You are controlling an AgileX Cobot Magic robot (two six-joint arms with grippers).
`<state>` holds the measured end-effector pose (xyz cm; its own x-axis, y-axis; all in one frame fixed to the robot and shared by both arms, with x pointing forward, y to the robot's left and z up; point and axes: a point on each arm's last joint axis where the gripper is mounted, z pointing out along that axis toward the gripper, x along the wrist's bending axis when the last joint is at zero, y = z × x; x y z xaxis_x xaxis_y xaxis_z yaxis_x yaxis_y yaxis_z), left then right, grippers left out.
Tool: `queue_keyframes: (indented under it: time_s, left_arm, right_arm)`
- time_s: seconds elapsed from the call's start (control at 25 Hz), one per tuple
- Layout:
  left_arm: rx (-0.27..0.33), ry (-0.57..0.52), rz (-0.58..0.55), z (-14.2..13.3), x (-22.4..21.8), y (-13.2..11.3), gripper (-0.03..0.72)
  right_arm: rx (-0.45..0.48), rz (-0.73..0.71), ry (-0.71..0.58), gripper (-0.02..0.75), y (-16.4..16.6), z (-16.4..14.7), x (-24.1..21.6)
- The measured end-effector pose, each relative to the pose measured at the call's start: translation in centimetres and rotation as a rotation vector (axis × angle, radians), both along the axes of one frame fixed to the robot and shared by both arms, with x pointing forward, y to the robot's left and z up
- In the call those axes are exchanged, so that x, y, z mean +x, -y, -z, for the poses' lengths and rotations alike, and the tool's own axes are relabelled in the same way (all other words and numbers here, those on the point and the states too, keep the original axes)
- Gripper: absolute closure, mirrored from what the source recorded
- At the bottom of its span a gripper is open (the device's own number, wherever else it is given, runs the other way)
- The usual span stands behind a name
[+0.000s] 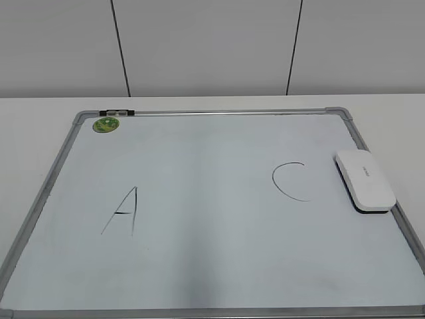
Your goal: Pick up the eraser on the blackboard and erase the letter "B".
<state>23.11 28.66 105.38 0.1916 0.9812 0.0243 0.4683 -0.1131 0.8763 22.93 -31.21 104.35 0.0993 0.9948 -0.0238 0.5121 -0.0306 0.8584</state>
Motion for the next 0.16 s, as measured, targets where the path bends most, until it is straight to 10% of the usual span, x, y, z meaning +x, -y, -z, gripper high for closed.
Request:
queue_keyframes:
  time_s: [0.16]
  left_arm:
    - [0.000, 0.000, 0.000, 0.00, 0.00, 0.00, 0.444]
  right_arm:
    - [0.000, 0.000, 0.000, 0.151, 0.00, 0.00, 0.00]
